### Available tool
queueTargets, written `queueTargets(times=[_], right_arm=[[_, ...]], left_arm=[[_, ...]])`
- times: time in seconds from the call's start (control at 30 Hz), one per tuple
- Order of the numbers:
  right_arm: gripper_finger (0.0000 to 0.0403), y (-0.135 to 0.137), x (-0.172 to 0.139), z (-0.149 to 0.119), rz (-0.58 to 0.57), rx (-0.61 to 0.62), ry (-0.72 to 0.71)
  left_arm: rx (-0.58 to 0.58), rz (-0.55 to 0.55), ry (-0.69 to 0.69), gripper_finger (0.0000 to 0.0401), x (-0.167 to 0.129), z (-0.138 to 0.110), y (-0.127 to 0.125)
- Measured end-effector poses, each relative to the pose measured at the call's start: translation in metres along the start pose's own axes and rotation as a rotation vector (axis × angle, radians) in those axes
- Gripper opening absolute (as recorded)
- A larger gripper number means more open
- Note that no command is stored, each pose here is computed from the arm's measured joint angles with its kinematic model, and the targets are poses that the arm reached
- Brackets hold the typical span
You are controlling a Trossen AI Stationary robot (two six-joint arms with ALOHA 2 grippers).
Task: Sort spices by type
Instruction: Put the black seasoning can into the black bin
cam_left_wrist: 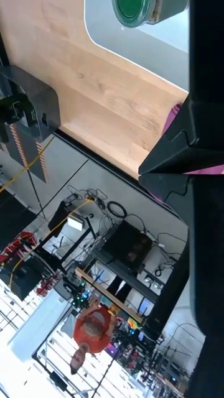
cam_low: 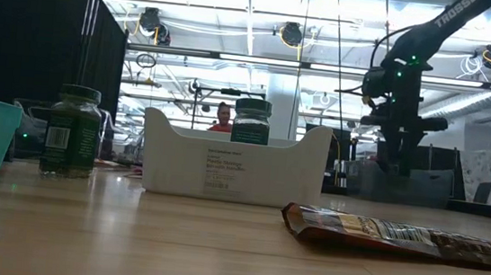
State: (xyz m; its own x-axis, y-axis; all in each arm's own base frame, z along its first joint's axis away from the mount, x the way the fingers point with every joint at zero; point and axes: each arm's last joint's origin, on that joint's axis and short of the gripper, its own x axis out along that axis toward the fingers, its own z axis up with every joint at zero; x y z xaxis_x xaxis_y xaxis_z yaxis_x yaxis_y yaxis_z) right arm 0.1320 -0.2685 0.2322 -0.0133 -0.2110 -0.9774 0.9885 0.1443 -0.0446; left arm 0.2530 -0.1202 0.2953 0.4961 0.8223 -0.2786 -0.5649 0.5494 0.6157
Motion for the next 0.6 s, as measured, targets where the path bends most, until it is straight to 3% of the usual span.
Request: queueTargets(times=[0.43,0.6], right_arm=[[0.0096,0.0017,0.0114,-0.0043,0.003,0.006,-0.007],[0.0136,0.0016,0.0114,-0.0043,0.002,0.005,-0.007]], left_arm=[[0.000,0.000,0.000,0.0005,0.0000,0.0000,-0.0001],[0.000,0.000,0.000,0.0005,0.0000,0.0000,-0.0001]])
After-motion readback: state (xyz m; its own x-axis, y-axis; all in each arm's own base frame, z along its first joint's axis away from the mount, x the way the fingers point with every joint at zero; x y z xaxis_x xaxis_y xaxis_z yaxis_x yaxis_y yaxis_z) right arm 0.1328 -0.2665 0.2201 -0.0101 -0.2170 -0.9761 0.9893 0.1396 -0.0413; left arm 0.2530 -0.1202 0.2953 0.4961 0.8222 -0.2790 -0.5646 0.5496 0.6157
